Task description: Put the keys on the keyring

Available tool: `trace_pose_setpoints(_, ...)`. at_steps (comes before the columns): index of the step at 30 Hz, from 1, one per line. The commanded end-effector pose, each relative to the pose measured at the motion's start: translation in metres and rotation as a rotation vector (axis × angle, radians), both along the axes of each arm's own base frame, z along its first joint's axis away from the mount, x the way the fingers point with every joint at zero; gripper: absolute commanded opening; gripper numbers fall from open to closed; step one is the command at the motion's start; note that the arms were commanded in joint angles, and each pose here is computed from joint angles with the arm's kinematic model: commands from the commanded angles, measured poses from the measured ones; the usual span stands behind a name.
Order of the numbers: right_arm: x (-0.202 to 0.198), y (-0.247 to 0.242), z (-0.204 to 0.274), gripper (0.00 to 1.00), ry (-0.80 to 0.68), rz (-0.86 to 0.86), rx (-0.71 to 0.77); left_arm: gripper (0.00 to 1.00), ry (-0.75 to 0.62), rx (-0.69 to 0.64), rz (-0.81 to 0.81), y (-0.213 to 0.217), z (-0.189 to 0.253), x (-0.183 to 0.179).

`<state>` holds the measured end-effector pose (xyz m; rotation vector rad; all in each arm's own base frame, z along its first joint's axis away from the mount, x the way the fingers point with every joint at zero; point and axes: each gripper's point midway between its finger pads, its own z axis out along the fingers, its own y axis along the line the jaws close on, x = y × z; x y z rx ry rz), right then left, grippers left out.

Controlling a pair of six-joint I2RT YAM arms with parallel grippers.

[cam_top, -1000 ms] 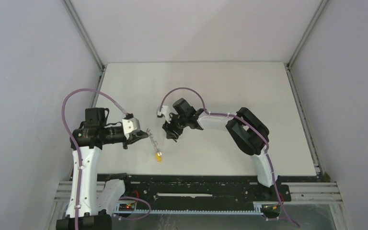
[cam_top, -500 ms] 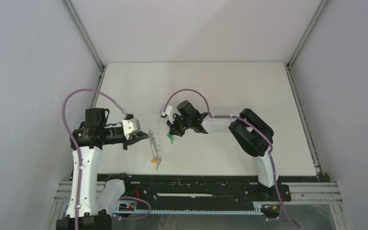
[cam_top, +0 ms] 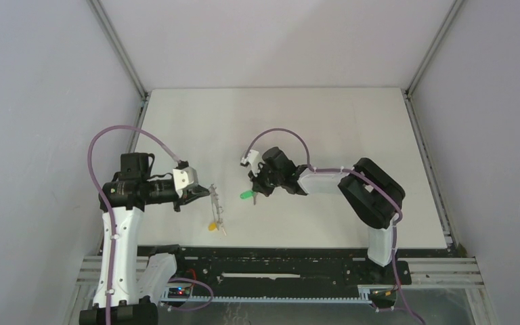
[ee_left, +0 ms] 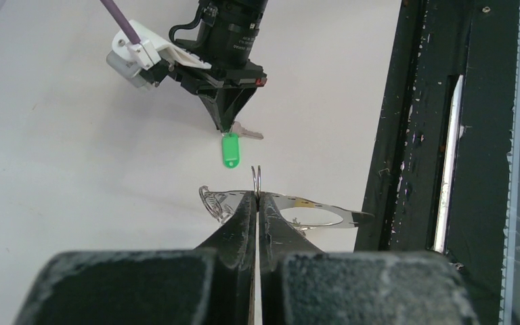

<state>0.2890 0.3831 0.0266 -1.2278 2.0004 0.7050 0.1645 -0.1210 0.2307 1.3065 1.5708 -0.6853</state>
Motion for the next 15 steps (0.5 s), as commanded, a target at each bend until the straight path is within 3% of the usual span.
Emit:
trace_pose_setpoints(1, 0.013, -0.019, 0.011, 0.0, -0.046, -0.144, 0.001, 0.0, -0.096, -0.035, -0.041, -0.007, 0.027, 0.001)
trace_pose_setpoints(4, 0.015, -0.029, 0.009, 0.0, -0.059, -0.214, 0.009, 0.0, -0.099, -0.035, -0.05, -0.009, 0.027, 0.0)
trace_pose_setpoints(10, 0.01, -0.026, 0.0, 0.28, -0.066, -0.236, -0.001, 0.0, -0.094, -0.028, -0.059, -0.01, 0.024, -0.001)
trace_pose_setpoints(15, 0.013, -0.03, 0.019, 0.43, -0.084, -0.253, 0.016, 0.0, -0.098, -0.03, -0.069, -0.012, 0.026, -0.001)
